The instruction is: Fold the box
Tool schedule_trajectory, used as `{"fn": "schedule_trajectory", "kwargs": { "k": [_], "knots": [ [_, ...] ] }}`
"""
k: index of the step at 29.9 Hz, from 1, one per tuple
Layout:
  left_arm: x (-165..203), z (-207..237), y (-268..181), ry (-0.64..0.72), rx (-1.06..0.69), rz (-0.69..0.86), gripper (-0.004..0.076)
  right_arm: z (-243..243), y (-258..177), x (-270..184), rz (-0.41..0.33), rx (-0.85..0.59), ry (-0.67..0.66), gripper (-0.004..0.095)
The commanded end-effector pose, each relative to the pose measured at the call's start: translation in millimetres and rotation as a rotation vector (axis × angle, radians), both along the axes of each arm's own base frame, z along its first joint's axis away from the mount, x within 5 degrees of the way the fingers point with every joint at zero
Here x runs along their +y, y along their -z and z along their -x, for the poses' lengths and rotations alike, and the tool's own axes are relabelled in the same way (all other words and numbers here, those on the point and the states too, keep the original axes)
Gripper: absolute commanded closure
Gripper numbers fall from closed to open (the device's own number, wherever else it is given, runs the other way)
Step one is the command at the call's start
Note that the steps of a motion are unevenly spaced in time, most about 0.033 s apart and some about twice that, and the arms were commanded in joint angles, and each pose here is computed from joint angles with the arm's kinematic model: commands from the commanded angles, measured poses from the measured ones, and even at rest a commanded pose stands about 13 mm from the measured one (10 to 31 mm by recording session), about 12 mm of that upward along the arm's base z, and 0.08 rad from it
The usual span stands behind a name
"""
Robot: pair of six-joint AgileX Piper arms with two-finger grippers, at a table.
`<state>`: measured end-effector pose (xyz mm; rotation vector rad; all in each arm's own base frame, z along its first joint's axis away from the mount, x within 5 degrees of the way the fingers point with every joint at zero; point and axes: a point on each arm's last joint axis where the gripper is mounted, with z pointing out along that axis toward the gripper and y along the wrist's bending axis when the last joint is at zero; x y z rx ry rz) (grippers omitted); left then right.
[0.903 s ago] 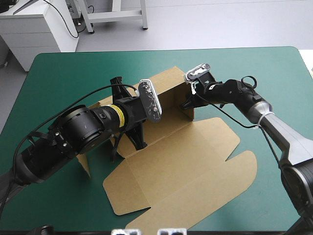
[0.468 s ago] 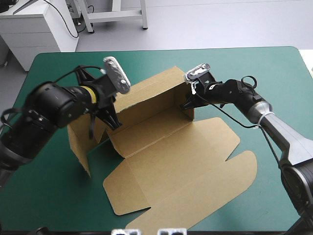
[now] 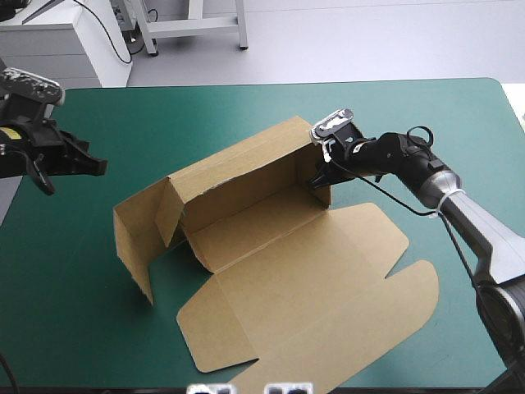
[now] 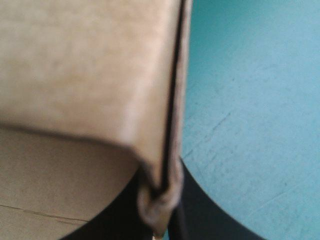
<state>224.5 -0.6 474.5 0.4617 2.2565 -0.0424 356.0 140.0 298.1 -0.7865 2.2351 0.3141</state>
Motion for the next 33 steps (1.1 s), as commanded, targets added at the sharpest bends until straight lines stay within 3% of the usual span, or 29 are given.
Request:
{"fn": "schedule_trajectory", "kwargs": {
  "k": [1, 8, 15, 28, 33],
  "knots": [
    [-1.1, 27.3, -16.0, 0.005, -0.067, 0.035, 0.0714, 18.9, -42.2, -6.1, 0.002, -0.063, -0.011, 0.0926],
    [-5.5, 54.7, -12.3, 0.011, -0.092, 0.038, 0.0733, 34.7, -79.1, -21.0, 0.066, 0.093, 0.128, 0.0926],
    [2.8, 53.5, 2.0, -0.063, -0.047, -0.013, 0.0733, 45.3, -92.0, -27.9, 0.126, 0.201, 0.166, 0.0928],
    [1.5, 58.9, 2.3, -0.06, -0.056, -0.007, 0.0733, -0.1, -20.2, -16.6, 0.185, 0.409, 0.275, 0.0927],
    [-1.1, 59.6, 2.5, -0.042, -0.048, 0.017, 0.0733, -21.1, 6.5, -9.8, 0.159, 0.403, 0.311, 0.0905]
  ]
}}
